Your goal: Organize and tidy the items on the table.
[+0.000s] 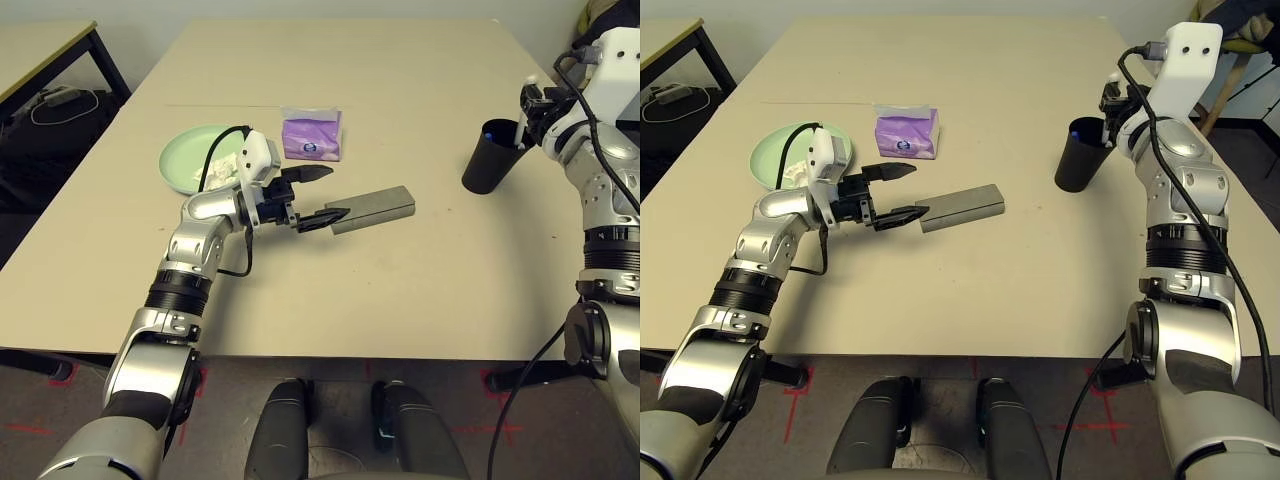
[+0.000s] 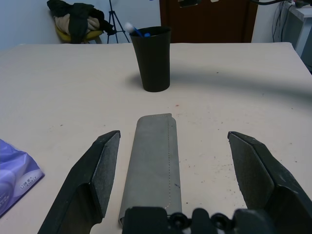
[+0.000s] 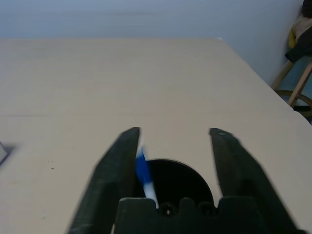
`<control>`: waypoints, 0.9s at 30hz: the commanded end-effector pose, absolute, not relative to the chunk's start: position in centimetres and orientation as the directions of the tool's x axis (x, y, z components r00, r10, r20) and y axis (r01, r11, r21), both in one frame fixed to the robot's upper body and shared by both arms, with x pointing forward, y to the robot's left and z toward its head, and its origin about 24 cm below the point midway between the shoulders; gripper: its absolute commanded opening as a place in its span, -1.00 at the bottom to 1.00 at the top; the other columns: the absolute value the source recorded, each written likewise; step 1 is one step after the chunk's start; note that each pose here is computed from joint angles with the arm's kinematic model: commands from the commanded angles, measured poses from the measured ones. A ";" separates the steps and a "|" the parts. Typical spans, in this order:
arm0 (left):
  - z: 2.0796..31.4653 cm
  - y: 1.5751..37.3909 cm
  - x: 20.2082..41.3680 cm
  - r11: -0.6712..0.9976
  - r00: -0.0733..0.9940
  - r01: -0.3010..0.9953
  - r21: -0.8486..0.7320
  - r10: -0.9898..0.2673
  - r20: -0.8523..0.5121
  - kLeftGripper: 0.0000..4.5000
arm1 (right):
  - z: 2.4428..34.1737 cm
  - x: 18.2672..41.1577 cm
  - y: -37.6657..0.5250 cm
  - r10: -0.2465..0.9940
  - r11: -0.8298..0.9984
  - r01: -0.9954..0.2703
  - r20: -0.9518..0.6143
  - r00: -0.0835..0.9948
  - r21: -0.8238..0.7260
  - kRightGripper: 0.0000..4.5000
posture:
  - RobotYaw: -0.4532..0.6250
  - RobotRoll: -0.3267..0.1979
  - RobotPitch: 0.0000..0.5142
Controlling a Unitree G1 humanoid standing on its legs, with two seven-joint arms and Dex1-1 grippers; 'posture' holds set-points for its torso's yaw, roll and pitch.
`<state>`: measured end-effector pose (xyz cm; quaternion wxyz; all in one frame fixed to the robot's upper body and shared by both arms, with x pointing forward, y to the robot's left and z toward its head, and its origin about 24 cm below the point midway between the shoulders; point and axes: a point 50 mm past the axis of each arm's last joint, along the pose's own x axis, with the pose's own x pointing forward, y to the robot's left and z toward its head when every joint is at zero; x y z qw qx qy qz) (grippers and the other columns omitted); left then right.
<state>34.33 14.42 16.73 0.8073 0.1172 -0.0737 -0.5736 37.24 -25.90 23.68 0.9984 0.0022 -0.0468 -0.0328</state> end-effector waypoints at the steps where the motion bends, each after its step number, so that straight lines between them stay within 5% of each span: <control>1: 16.5 14.5 34.3 0.307 0.328 0.910 0.280 -0.944 -0.031 1.00 | 23.8 37.2 -26.0 -0.075 0.997 0.075 0.094 0.993 0.003 0.99 | 0.14 0.25 -0.63; 10: 16.6 14.6 34.3 0.312 0.333 0.908 0.281 -0.943 -0.027 1.00 | 24.7 37.2 -25.4 -0.041 0.998 0.033 0.174 0.984 0.049 0.99 | 0.14 0.25 -0.65; 12: 16.6 14.6 34.3 0.316 0.336 0.906 0.281 -0.942 -0.024 1.00 | 25.1 37.2 -24.4 0.043 0.998 -0.055 0.242 0.969 0.041 0.99 | 0.14 0.25 -0.66; 18: 16.6 14.8 34.3 0.354 0.368 0.895 0.271 -0.930 0.002 1.00 | 23.7 34.5 -20.0 0.575 0.799 -0.598 0.363 0.733 -0.059 0.99 | 0.14 0.25 -0.67; 21: 16.4 15.3 34.6 0.437 0.450 0.862 0.258 -0.893 0.012 1.00 | 21.7 33.5 -19.8 0.671 0.732 -0.675 0.282 0.686 -0.097 0.99 | 0.14 0.25 -0.68; 27: 15.5 16.4 35.3 0.720 0.717 0.667 0.193 -0.690 0.100 1.00 | 18.9 33.3 -20.4 0.601 0.795 -0.600 0.243 0.762 -0.086 0.99 | 0.13 0.25 -0.69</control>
